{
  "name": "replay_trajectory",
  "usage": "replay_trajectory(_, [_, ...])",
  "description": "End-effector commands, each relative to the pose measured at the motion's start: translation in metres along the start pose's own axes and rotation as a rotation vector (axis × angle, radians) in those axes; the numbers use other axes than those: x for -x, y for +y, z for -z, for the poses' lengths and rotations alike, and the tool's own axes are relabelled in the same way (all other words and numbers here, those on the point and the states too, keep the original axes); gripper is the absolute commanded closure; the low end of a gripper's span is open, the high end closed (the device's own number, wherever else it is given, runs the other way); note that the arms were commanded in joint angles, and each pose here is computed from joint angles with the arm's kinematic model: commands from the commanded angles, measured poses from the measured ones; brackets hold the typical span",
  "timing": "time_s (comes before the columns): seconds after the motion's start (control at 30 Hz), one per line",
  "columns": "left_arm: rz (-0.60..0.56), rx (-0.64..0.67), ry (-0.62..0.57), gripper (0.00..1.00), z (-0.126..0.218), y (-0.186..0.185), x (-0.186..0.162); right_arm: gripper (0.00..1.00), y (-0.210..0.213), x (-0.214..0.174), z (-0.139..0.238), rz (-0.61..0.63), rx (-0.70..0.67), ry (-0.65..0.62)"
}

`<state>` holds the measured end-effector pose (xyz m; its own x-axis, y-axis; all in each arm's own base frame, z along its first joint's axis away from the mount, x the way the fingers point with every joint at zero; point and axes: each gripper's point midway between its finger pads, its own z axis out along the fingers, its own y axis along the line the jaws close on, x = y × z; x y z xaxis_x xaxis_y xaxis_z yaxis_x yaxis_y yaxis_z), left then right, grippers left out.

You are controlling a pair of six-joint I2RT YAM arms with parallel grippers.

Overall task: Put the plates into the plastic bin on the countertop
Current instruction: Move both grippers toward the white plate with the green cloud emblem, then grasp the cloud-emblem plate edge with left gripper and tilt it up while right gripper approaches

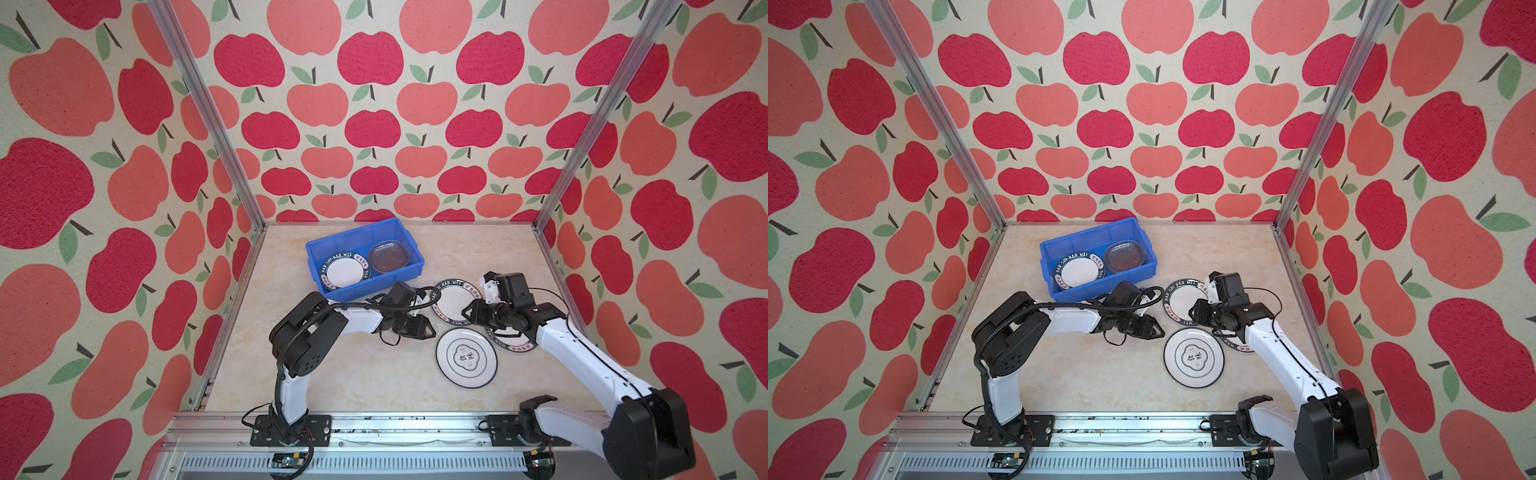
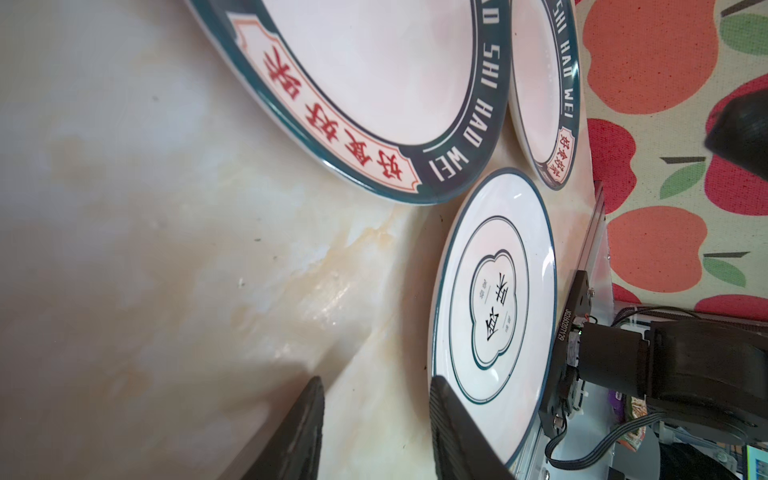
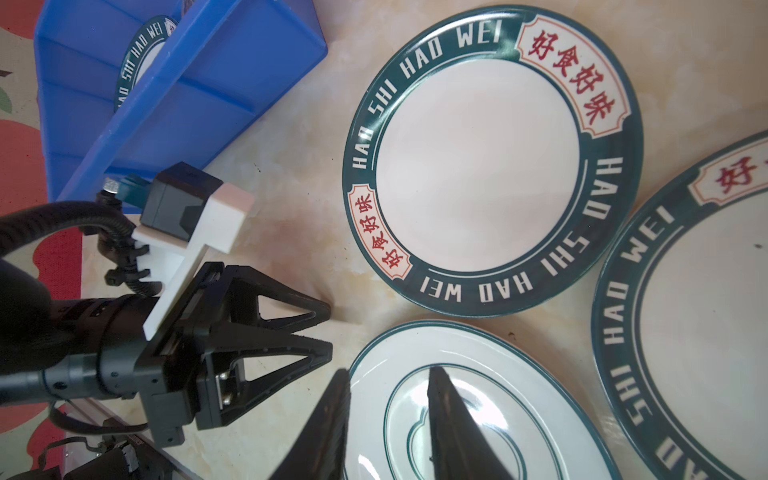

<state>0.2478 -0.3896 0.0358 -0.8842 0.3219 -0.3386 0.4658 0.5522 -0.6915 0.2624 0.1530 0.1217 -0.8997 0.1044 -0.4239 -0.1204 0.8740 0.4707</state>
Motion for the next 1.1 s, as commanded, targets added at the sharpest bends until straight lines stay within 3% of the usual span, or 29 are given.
replay_trajectory(0.0, [-0.005,-0.107,0.007,0.57,-0.008,-0.018,0.005,0.65,0.003,0.003,0.006,-0.016,0.026,-0.031])
replay_trajectory(0.63, [0.022,-0.165,0.117,0.71,-0.037,-0.023,-0.006,0.65,-0.003,0.001,-0.006,-0.013,0.038,-0.004])
replay_trajectory(0.73, [0.026,-0.168,0.131,0.81,-0.039,-0.023,-0.006,0.65,-0.005,0.002,-0.008,-0.014,0.035,-0.005])
replay_trajectory(0.9, [0.036,-0.174,0.145,0.87,-0.042,-0.022,-0.008,0.65,-0.005,0.003,-0.008,-0.016,0.038,-0.010])
replay_trajectory(1.0, [0.035,-0.175,0.141,1.00,-0.039,-0.023,-0.008,0.66,-0.005,0.003,-0.009,-0.017,0.042,-0.008])
replay_trajectory(1.07, [0.034,-0.186,0.132,1.00,-0.035,-0.024,-0.007,0.65,-0.003,0.004,-0.008,-0.020,0.052,-0.008])
